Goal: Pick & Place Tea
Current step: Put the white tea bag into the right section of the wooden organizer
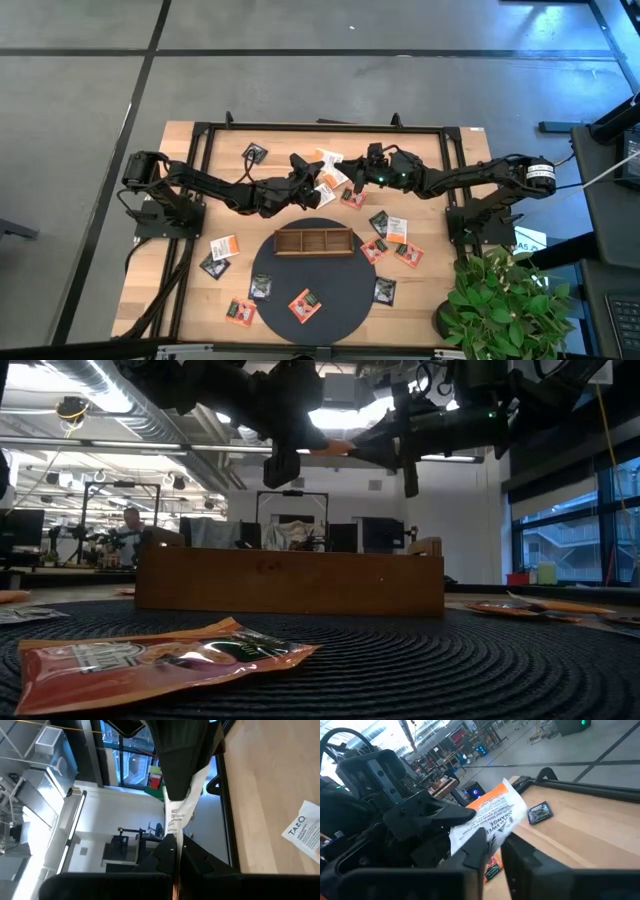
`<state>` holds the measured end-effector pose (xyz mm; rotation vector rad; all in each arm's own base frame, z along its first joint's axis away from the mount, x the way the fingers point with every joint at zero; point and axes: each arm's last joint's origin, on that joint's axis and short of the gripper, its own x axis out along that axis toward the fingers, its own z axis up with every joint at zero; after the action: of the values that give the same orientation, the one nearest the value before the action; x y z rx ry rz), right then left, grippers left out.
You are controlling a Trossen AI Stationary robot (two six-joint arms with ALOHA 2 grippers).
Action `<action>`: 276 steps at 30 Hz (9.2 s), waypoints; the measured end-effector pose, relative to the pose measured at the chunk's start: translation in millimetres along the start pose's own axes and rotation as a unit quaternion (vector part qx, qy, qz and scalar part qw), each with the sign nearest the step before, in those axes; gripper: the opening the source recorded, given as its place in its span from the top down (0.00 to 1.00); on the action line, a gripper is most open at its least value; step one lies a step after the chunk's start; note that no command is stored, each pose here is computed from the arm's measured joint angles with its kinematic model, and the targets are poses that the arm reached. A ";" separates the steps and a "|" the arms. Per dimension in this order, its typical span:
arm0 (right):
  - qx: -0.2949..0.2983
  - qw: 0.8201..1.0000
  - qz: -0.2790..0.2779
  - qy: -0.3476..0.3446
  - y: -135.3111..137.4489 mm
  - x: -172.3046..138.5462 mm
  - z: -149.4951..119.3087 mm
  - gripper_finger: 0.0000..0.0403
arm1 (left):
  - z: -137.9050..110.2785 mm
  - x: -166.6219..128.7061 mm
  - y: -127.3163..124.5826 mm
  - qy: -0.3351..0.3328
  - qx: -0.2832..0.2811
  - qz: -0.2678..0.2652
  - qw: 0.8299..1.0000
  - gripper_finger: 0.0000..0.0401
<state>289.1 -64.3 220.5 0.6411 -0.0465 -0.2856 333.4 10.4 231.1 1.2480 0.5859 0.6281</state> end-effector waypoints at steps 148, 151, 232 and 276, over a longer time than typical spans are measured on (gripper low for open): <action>-0.070 0.866 -0.368 0.331 -67.0 -18.1 -90.5 0.74 | -52.7 10.6 -45.8 -0.069 -0.307 -0.283 0.906 0.64; -0.053 0.880 -0.363 0.302 -72.2 -11.6 -86.8 0.74 | -53.8 21.1 -53.6 -0.061 -0.300 -0.281 0.909 0.64; 0.062 0.895 -0.302 0.323 -114.4 -6.7 -41.5 0.52 | -23.8 124.5 -134.9 0.027 -0.326 -0.307 0.894 0.64; -0.198 0.949 -0.148 0.198 -9.0 -30.1 5.4 0.99 | -78.9 58.1 -3.1 -0.087 -0.472 -0.352 0.804 0.64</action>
<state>257.3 -66.0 220.8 0.2919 0.4870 -0.4362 318.3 104.2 207.2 0.0865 0.4333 0.1006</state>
